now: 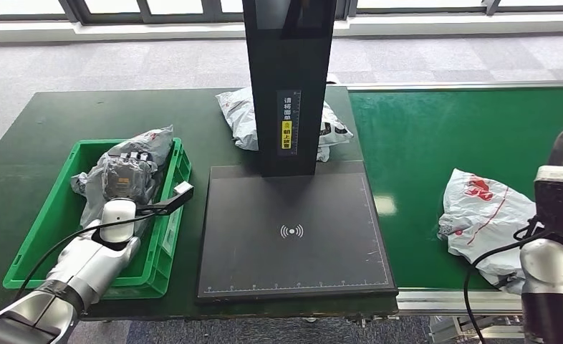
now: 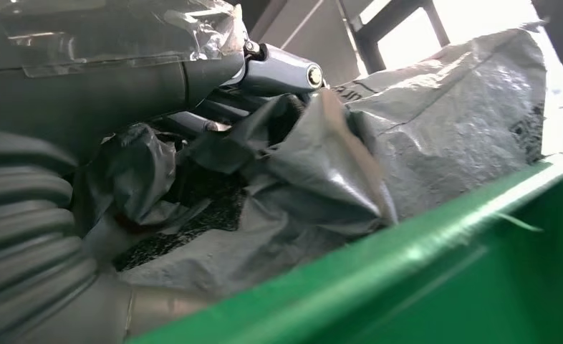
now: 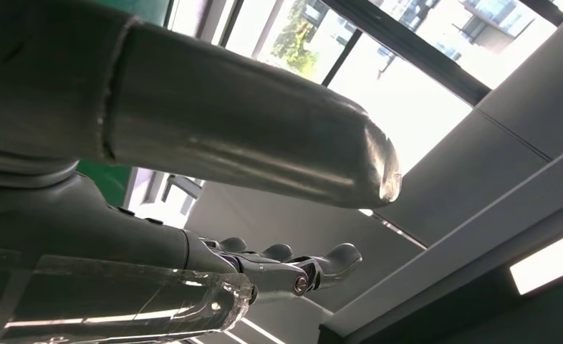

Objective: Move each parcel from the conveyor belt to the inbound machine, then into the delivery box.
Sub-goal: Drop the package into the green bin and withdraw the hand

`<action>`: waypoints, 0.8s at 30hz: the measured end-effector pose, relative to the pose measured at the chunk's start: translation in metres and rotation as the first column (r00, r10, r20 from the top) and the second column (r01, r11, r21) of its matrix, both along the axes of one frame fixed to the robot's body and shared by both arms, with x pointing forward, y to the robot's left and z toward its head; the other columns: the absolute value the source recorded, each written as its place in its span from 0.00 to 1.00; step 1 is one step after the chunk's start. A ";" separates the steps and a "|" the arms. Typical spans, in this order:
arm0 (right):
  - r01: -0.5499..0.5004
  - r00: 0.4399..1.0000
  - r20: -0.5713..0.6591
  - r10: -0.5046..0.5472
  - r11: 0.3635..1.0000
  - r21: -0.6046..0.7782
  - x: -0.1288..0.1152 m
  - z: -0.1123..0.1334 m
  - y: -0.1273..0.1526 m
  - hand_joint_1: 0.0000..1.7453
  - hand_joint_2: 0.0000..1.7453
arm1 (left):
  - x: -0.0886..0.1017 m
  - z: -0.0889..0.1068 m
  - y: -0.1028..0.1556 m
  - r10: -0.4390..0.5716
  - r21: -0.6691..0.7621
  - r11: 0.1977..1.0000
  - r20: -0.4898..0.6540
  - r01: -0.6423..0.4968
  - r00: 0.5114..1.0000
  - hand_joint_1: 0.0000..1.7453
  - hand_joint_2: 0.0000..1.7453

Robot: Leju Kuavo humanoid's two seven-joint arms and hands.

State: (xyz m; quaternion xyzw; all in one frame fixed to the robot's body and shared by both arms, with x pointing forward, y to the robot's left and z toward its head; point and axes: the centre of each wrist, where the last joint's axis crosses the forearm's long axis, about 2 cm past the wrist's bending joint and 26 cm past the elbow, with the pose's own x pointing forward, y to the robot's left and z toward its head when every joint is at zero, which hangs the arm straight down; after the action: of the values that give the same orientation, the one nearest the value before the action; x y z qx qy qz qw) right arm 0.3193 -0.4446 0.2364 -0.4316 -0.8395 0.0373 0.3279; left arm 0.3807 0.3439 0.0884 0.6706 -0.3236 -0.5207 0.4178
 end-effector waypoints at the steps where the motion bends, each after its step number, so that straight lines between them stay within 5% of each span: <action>1: 0.002 1.000 -0.002 -0.002 1.000 0.000 -0.001 -0.001 0.000 0.00 0.00 | -0.001 0.000 0.000 0.007 -0.002 1.000 0.007 -0.007 1.000 0.00 0.00; 24: 0.011 0.999 -0.032 -0.011 1.000 0.006 -0.009 -0.015 0.002 0.00 0.00 | -0.001 0.001 0.000 0.025 -0.009 1.000 0.031 -0.025 0.999 0.00 0.00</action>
State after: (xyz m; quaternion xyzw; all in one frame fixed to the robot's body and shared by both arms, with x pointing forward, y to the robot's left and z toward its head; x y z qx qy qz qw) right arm 0.3107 -0.4428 0.2215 -0.4347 -0.8318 0.0400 0.3428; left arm 0.3798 0.3440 0.0896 0.6809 -0.3238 -0.5034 0.4221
